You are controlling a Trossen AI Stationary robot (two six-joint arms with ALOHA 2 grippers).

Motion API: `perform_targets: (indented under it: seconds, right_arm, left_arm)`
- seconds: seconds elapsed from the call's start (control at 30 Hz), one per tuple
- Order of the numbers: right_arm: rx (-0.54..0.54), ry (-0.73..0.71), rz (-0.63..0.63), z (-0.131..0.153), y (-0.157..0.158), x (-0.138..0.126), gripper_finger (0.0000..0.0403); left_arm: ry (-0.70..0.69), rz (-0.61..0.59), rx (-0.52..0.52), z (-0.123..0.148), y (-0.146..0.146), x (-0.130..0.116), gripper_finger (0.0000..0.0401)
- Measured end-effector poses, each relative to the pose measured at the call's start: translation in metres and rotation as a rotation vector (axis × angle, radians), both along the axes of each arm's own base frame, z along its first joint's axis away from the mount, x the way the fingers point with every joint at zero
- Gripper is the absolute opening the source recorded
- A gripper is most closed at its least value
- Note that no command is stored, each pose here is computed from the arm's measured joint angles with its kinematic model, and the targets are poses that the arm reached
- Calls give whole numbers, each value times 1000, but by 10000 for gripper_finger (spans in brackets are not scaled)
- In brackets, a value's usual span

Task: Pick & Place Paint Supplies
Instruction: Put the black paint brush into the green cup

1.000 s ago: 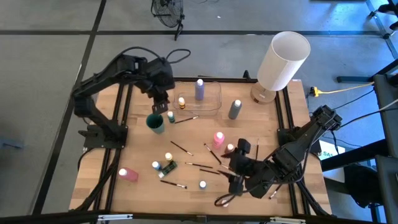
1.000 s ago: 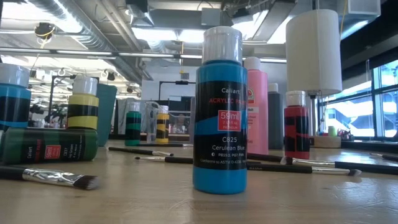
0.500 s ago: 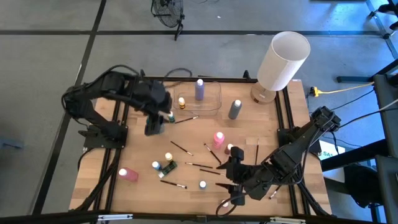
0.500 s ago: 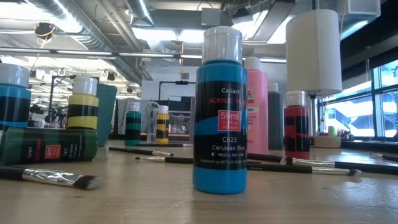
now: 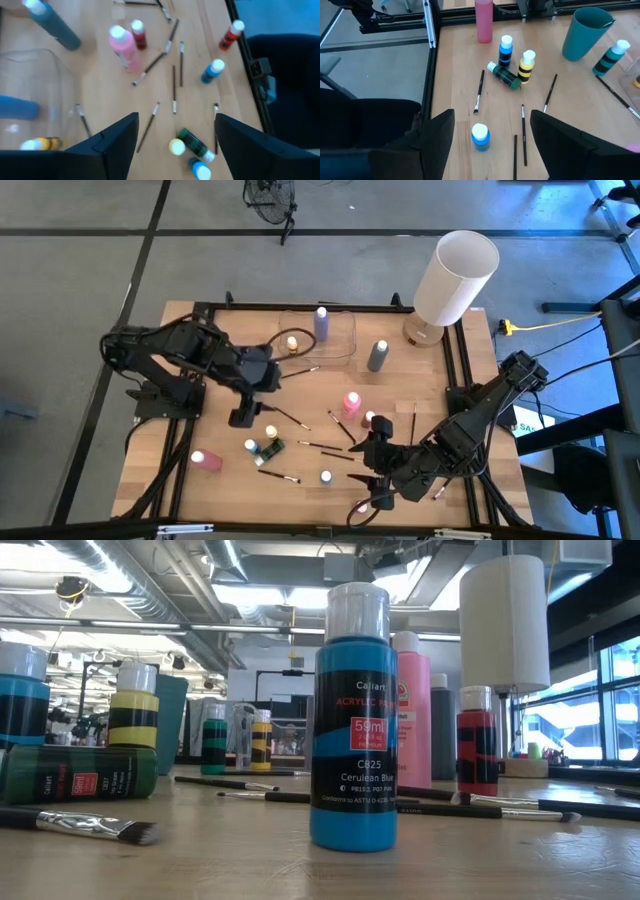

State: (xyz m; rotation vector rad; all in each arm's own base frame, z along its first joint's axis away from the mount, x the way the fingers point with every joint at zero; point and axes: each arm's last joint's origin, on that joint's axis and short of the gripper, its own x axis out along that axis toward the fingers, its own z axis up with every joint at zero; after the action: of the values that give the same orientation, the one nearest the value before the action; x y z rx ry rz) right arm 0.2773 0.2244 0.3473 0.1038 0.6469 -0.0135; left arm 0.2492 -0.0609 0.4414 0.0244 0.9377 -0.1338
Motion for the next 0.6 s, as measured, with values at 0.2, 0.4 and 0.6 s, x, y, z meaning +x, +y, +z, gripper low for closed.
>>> perform_targets:
  seconds: [0.2,0.4,0.6]
  right_arm:
    - [-38,5,24,0,-1,0,263]
    - [-16,7,-14,-1,-6,4,263]
    - [-34,40,54,-3,-9,9,263]
  left_arm:
    - [98,20,-64,-26,-5,7,280]
    - [166,75,-81,-42,-19,6,281]
    - [86,91,-17,-39,-52,-5,281]
